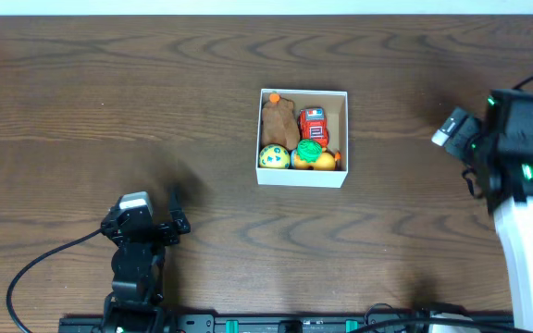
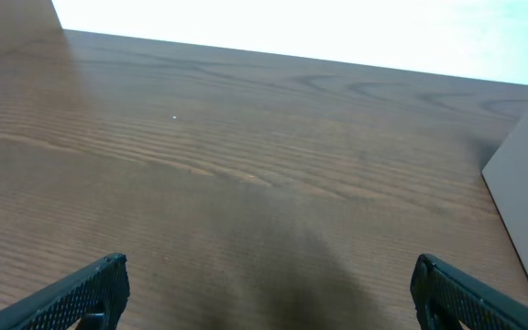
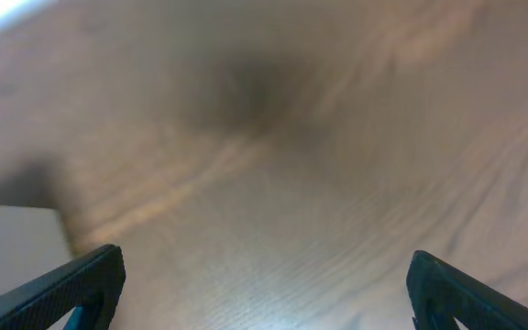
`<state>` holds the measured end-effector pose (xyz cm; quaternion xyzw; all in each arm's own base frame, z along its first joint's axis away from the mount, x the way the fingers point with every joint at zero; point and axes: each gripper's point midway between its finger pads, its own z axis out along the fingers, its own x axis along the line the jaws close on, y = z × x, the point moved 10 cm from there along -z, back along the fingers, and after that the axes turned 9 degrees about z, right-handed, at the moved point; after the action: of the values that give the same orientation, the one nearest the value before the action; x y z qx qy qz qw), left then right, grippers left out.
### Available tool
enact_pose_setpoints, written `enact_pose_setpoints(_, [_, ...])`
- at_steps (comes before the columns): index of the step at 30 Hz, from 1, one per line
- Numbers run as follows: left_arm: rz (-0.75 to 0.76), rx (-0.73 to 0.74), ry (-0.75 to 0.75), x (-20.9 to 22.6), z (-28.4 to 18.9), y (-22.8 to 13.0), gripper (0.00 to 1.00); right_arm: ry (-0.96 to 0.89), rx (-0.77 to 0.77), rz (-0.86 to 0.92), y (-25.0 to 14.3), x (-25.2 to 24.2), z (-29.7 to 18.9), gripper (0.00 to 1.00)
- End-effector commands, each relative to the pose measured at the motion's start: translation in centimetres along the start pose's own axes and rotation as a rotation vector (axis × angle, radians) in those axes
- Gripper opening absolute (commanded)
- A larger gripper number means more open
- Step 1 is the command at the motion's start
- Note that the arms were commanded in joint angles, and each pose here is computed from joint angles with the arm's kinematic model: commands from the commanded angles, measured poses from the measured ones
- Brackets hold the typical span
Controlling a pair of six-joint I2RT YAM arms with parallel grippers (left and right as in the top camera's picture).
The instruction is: Pack container
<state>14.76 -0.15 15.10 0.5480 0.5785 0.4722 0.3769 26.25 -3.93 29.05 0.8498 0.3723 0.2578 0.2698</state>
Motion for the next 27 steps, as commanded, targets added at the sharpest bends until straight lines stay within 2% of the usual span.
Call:
enact_pose_setpoints(1, [-0.003, 0.028, 0.005, 0.0, 0.2, -1.1, 0.98, 0.080, -0.091, -0.210, -0.8, -0.5, -3.2, 0.99])
enact_pose_setpoints(6, [-0.003, 0.028, 0.005, 0.0, 0.2, -1.1, 0.98, 0.221, -0.125, -0.389, -4.3, -2.3, -5.4, 0.99])
enact_pose_setpoints(15, [-0.003, 0.028, 0.005, 0.0, 0.2, -1.1, 0.98, 0.265, -0.226, -0.355, -12.2, -7.2, -3.8, 0.99])
enact_pose_setpoints(20, [-0.003, 0.028, 0.005, 0.0, 0.2, -1.1, 0.98, 0.284, -0.274, -0.346, -14.3, -8.2, -2.6, 0.99])
enact_pose_setpoints(27, [-0.003, 0.028, 0.005, 0.0, 0.2, -1.1, 0.98, 0.278, -0.257, -0.349, -16.7, -9.1, -0.1, 0.99])
